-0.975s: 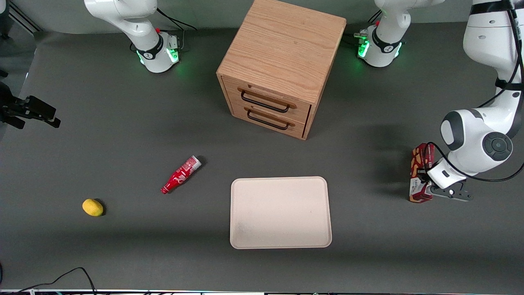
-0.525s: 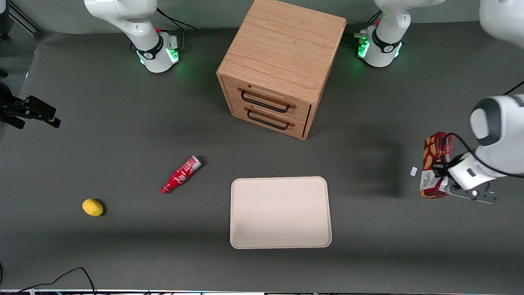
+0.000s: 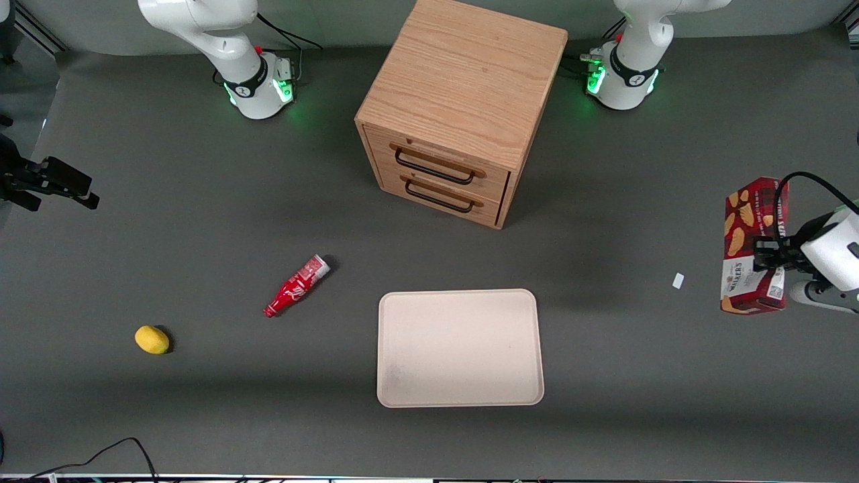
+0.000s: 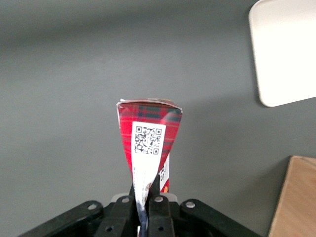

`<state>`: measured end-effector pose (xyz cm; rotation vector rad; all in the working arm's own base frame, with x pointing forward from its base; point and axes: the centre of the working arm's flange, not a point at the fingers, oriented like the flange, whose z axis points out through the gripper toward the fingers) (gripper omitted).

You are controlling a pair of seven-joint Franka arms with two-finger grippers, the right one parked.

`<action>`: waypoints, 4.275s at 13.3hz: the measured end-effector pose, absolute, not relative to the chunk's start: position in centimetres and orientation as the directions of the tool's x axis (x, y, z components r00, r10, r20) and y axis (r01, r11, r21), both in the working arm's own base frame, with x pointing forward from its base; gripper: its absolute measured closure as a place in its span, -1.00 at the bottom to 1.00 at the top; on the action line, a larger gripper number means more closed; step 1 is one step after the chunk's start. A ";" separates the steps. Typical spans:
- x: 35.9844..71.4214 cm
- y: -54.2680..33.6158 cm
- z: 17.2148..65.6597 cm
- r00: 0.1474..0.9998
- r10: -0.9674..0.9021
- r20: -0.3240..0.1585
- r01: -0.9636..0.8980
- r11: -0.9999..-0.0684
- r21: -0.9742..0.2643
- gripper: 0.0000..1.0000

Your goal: Place red cookie box on tray

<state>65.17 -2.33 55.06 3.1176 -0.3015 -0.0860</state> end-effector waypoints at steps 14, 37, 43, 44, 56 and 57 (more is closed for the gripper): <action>72.1 -32.0 35.8 0.995 -0.033 0.093 -0.040 -0.996 0.077 0.84; 73.0 -33.8 24.4 0.987 -0.024 0.160 -0.037 -0.996 0.077 -1.00; 72.5 -33.0 29.3 0.995 -0.024 0.096 -0.028 -0.999 0.041 -1.00; 72.2 -32.6 31.9 0.997 -0.024 0.078 -0.026 -0.999 0.030 -1.00; 61.1 -6.4 58.8 0.999 -0.044 0.010 -0.043 -0.999 -0.024 -1.00; 59.6 -4.3 59.7 0.998 -0.062 -0.014 -0.063 -0.998 -0.026 -1.00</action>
